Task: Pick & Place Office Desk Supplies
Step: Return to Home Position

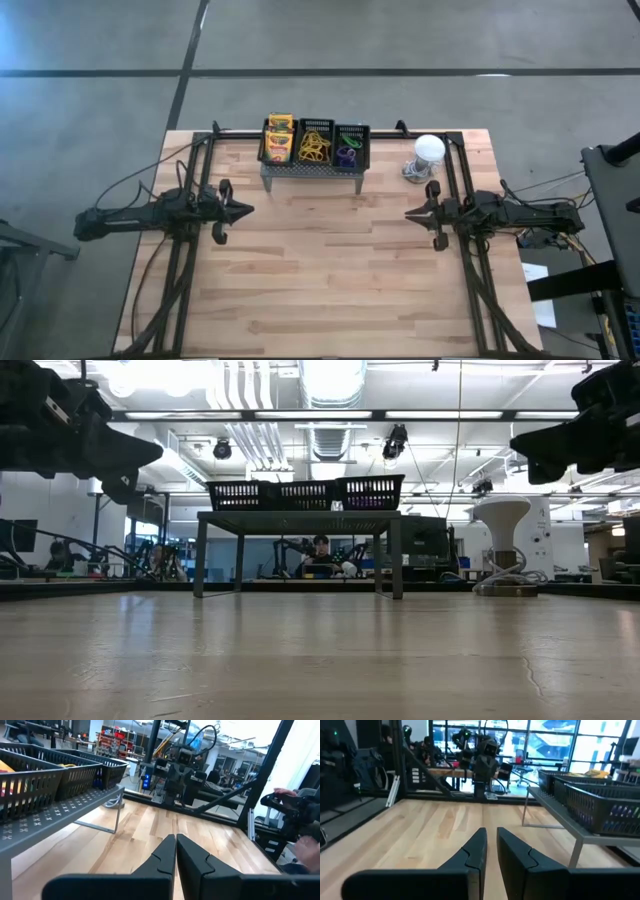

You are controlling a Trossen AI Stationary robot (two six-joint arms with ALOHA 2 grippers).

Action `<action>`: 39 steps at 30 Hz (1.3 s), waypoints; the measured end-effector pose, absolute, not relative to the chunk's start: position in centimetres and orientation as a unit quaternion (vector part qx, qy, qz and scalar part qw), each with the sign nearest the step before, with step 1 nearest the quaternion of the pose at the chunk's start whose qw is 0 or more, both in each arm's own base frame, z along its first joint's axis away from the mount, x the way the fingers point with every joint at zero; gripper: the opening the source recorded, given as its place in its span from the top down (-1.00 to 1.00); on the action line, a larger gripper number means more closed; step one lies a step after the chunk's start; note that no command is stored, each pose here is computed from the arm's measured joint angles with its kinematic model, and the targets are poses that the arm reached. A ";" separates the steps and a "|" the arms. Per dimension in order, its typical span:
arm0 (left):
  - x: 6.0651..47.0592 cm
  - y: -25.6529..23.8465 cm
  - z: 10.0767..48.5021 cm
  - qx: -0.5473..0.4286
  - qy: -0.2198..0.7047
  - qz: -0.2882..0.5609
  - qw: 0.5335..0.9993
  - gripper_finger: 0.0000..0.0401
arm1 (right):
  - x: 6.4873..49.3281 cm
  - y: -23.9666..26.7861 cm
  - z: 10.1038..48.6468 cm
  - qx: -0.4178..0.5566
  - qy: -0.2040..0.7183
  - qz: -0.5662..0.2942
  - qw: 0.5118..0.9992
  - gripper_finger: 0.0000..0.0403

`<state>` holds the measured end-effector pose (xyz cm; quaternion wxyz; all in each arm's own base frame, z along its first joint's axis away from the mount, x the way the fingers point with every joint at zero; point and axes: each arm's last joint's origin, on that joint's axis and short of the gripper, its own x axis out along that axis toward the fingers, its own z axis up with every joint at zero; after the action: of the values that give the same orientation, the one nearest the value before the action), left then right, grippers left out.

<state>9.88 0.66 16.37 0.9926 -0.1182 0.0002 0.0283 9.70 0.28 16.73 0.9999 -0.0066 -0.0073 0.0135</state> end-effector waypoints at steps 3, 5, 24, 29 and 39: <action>9.9 0.7 16.4 -0.118 -0.001 0.028 0.993 0.90 | 9.8 0.3 16.7 -0.002 -0.003 0.014 1.000 0.81; 9.9 0.7 16.4 -0.118 -0.001 0.028 0.993 0.90 | 9.9 0.3 16.5 -0.002 0.005 0.014 1.000 0.81; 9.9 0.7 16.3 -0.118 0.002 0.029 0.993 0.90 | 10.0 0.3 16.3 -0.002 0.019 0.015 1.000 0.81; 9.9 0.7 16.3 -0.118 0.002 0.029 0.993 0.90 | 10.0 0.3 16.3 -0.002 0.019 0.015 1.000 0.81; 9.9 0.7 16.3 -0.118 0.002 0.029 0.993 0.90 | 10.0 0.3 16.3 -0.004 0.019 0.015 1.000 0.81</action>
<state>9.92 0.66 16.33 0.9926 -0.1184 0.0025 0.0285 10.04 0.30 16.30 0.9997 -0.0040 0.0194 0.0146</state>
